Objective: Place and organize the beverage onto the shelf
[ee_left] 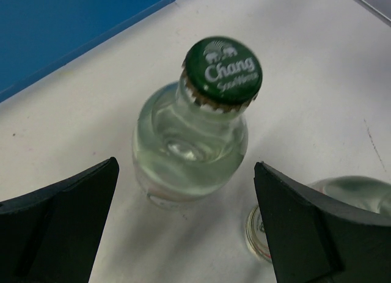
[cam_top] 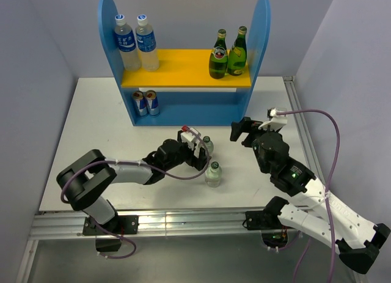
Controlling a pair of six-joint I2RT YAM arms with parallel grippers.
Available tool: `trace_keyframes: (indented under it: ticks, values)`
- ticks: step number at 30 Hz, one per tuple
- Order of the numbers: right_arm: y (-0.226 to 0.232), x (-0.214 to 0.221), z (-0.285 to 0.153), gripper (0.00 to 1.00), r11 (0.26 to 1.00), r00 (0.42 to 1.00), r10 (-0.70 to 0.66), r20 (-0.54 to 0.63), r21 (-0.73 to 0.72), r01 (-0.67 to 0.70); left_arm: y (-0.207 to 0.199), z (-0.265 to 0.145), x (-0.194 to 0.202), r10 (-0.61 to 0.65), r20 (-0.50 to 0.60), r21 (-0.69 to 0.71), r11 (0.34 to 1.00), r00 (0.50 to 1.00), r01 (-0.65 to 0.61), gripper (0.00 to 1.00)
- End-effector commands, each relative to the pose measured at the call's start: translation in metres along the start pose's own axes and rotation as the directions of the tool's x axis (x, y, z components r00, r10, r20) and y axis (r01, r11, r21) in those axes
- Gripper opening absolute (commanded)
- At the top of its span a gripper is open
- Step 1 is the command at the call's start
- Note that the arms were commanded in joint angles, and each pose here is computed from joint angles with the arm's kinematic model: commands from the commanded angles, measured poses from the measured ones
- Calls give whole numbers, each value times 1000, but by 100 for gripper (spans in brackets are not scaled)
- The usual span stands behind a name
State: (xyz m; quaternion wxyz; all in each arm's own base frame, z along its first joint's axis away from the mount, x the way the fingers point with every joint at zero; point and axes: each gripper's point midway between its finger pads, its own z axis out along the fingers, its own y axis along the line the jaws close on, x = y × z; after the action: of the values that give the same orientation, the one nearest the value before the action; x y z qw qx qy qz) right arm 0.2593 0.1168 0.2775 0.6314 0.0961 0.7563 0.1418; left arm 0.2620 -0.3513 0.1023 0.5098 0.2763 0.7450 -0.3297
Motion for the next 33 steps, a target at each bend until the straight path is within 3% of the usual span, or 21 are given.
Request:
trace_keyframes:
  ticks: [1,11,15,18,24,25,33]
  values:
    - [1,-13,-3,100,1000,999,19,31,7,-19,-16,16,-39,-10,134,56,998,991,2,99]
    - [1,-9,-1,100,1000,1000,13,21,8,-13,-16,50,-36,-10,154,36,999,988,5,99]
    - [1,-7,0,100,1000,1000,13,18,8,-13,-9,58,-33,-8,146,-5,1000,989,9,91]
    - [1,-7,0,100,1000,1000,13,20,7,-13,-4,61,-31,-8,138,-26,1000,990,12,77]
    - [1,-5,1,100,1000,1000,15,18,6,-16,7,58,-39,-3,140,-103,994,990,18,20]
    - [1,-4,2,100,1000,1000,14,19,8,-14,8,58,-45,6,146,-114,993,989,11,3]
    - [2,-2,3,100,1000,1000,17,21,3,-17,37,56,-102,64,230,-242,970,971,-6,0]
